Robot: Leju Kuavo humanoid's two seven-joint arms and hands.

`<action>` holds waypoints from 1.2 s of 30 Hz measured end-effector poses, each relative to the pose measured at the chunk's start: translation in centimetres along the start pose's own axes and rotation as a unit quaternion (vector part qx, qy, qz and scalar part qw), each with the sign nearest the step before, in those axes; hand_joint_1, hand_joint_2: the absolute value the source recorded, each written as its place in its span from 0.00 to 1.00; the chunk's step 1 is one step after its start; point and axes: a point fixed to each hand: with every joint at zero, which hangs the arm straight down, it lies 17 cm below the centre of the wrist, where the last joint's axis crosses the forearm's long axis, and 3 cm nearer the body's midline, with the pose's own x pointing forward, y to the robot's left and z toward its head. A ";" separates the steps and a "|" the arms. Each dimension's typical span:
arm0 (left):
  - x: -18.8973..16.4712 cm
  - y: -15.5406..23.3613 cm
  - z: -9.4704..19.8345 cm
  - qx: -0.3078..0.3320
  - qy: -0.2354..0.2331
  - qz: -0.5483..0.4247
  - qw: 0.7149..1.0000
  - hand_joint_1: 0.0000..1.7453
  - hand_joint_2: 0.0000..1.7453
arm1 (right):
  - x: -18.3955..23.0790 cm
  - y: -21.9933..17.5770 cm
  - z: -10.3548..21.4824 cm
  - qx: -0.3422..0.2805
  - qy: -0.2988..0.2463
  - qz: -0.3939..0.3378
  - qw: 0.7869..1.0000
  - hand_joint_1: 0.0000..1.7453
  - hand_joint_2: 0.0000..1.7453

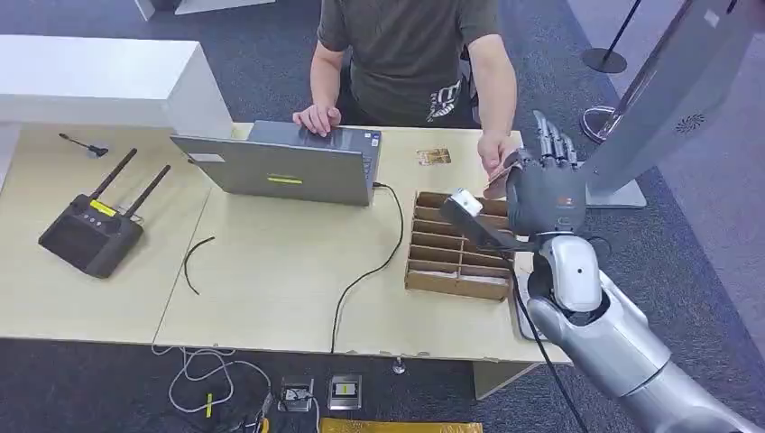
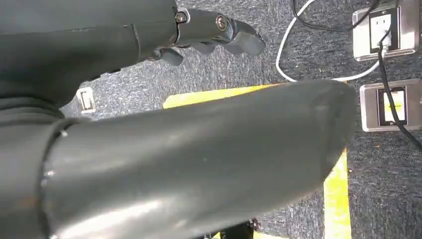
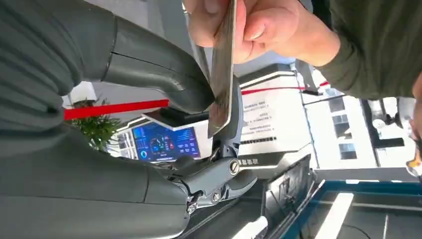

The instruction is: Pass the card to the sensor for recognition and then transmit it.

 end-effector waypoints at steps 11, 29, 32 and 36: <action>-0.1 -0.1 0.0 -0.001 0.000 -0.011 1.000 0.00 0.00 | -2.9 1.8 0.1 0.024 0.030 0.027 0.999 0.00 0.00; -1.2 -1.3 0.5 -0.007 0.007 0.010 1.000 0.00 0.00 | -14.3 0.2 0.6 0.034 0.144 0.150 0.978 0.00 0.00; -1.5 -1.2 0.5 -0.005 0.009 0.011 1.000 0.00 0.00 | -16.6 -0.6 1.0 0.031 0.163 0.159 0.973 0.00 0.00; -1.6 -1.2 0.6 0.001 0.010 0.028 1.000 0.00 0.00 | -21.2 -1.7 2.8 0.033 0.206 0.176 0.962 0.00 0.00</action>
